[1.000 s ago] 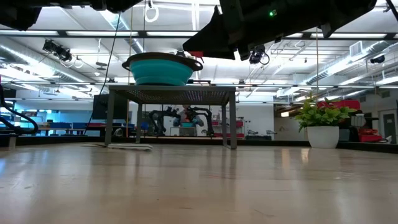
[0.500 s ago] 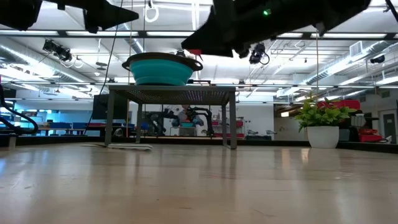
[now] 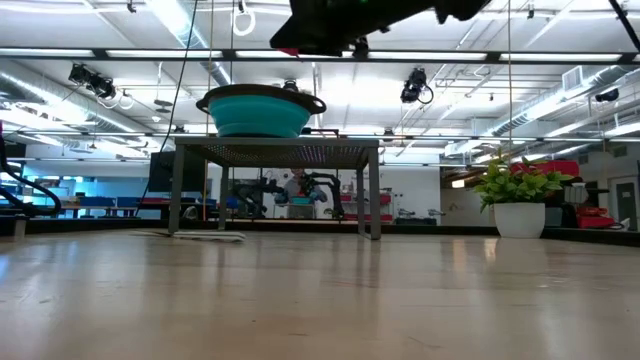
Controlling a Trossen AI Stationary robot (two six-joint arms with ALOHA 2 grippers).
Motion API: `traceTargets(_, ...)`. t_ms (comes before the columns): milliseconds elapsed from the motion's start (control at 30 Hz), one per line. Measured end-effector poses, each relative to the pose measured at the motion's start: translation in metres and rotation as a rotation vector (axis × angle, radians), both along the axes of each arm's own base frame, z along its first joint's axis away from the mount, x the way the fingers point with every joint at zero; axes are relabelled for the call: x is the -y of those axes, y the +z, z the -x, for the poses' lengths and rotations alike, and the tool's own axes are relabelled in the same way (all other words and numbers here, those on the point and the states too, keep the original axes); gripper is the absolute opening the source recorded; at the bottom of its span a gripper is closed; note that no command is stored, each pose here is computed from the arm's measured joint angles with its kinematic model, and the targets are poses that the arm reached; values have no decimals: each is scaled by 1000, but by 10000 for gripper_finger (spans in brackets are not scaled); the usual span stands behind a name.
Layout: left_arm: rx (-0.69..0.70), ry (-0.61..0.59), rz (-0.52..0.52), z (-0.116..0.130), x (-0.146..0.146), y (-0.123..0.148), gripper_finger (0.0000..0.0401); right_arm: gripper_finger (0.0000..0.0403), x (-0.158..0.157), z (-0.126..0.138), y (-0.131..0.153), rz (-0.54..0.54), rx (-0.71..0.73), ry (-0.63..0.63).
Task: Pick & Place Fruit
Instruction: Put the pear into the blue strainer bowl
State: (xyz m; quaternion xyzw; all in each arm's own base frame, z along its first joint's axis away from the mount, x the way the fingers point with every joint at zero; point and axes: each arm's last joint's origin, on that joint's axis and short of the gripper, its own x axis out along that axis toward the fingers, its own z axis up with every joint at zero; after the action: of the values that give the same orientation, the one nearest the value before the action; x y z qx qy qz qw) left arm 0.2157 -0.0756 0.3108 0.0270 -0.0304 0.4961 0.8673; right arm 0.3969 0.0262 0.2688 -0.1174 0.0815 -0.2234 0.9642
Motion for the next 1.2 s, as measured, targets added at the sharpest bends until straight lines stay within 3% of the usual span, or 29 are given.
traceTargets(333,-33,93,-25,-9,-21,-1,373,171,65,-7,23,0,64,-5)
traceTargets(667,-38,165,-52,-13,-42,-1,373,171,107,-9,18,-2,97,32)
traceTargets(833,-67,195,-23,-12,-41,-2,373,171,120,-7,18,-6,93,25)
traceTargets(1200,-58,134,-37,-13,-31,-4,373,171,124,-11,11,7,100,61)
